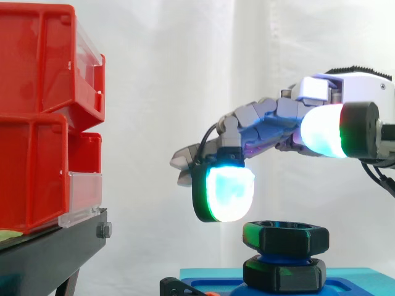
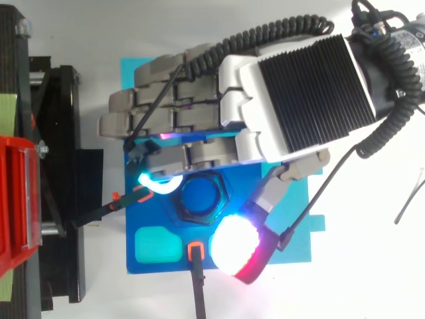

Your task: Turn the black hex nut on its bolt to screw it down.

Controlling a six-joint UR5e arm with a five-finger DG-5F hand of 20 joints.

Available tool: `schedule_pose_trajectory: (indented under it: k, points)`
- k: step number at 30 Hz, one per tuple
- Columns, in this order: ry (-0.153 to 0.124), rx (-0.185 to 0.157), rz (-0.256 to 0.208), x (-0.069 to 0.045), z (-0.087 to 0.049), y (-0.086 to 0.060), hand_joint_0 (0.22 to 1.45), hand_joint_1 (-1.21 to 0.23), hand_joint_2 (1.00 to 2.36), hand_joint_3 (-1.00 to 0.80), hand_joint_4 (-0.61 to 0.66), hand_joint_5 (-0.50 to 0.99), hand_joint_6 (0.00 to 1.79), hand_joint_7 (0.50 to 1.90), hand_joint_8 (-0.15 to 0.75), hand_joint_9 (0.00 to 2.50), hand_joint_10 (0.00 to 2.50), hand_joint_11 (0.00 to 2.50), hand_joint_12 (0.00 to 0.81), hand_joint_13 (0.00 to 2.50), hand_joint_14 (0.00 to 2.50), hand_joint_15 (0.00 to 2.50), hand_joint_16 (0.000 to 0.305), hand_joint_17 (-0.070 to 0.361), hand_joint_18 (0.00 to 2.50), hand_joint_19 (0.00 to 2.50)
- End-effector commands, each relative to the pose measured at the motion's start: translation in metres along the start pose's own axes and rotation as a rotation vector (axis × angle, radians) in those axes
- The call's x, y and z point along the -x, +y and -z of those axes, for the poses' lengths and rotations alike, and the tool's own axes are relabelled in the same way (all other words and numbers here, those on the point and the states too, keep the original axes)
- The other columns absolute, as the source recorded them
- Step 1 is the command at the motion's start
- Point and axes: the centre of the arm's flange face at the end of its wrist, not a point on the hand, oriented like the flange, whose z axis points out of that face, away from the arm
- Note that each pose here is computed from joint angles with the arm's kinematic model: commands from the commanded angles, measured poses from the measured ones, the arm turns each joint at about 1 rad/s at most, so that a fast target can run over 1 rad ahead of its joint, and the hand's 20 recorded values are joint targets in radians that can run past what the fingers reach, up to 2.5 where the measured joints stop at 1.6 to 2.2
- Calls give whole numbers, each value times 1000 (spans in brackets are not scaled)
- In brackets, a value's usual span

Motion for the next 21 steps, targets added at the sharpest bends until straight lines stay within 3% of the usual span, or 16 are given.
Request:
schedule_pose_trajectory:
  k: [1,4,12,15,18,21]
  points:
    - [-18,-8,-3,0,-7,7,493,-151,1000,-500,256,-106,581,1183,292,468,0,53,396,557,3,103,60,135,588,254]
    - [-24,-26,-6,-2,-13,14,493,-151,1000,-500,261,-105,575,1187,292,468,0,53,397,556,4,105,60,135,585,261]
    - [-34,-36,-9,-4,-25,33,494,-157,1000,-500,268,-98,536,1241,292,468,2,45,398,556,4,106,60,134,588,261]
    - [-24,-62,-12,-8,-32,46,494,-157,1000,-500,254,-97,531,1242,293,468,0,53,397,555,4,106,60,134,581,255]
    - [0,-59,-17,-12,-33,52,494,-157,1000,-500,264,-97,528,1251,293,468,0,46,397,553,4,109,60,134,584,253]
    - [3,-55,-19,-13,-34,55,494,-157,1000,-500,256,-96,519,1255,292,468,1,45,395,549,4,105,60,134,583,254]
